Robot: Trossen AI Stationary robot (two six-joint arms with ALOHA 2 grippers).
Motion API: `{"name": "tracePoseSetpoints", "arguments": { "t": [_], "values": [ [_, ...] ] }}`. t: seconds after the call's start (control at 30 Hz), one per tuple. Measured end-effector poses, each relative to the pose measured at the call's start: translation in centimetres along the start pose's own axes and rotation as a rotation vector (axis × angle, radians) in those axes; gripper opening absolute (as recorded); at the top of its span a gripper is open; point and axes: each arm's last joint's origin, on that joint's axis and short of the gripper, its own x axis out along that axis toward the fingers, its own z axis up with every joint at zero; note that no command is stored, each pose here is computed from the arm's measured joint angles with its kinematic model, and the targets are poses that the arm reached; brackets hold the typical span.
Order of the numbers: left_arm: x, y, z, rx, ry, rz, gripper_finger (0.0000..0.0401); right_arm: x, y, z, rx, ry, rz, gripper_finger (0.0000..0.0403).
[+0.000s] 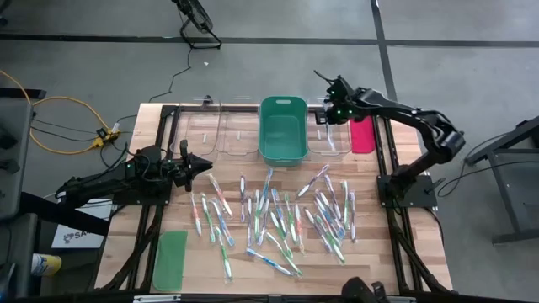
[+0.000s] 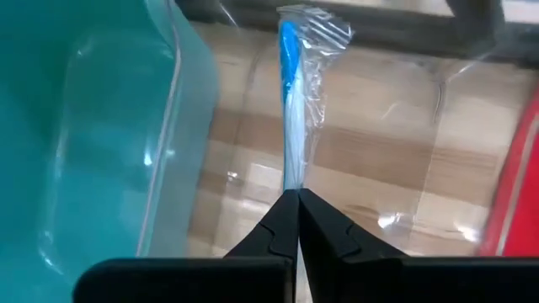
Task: Pick & Place Toothbrushes
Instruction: Put the blue toothbrush into the right transparent bin, then put the purple toothbrush into the green bin
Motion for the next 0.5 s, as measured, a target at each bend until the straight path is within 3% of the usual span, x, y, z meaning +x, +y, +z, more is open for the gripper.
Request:
{"name": "tracePoseSetpoints", "arguments": {
  "t": [0.3,0.5],
  "values": [
    [0.0,-0.01,-0.01,0.0,0.0,0.0,0.0055,0.28,-0.06,-0.05,0.0,0.01,-0.013,0.0068],
    [0.0,-0.01,0.0,0.0,0.0,0.0,0.0055,-0.66,-0.25,-0.84,-0.03,0.098,0.034,0.0119]
  ]
}}
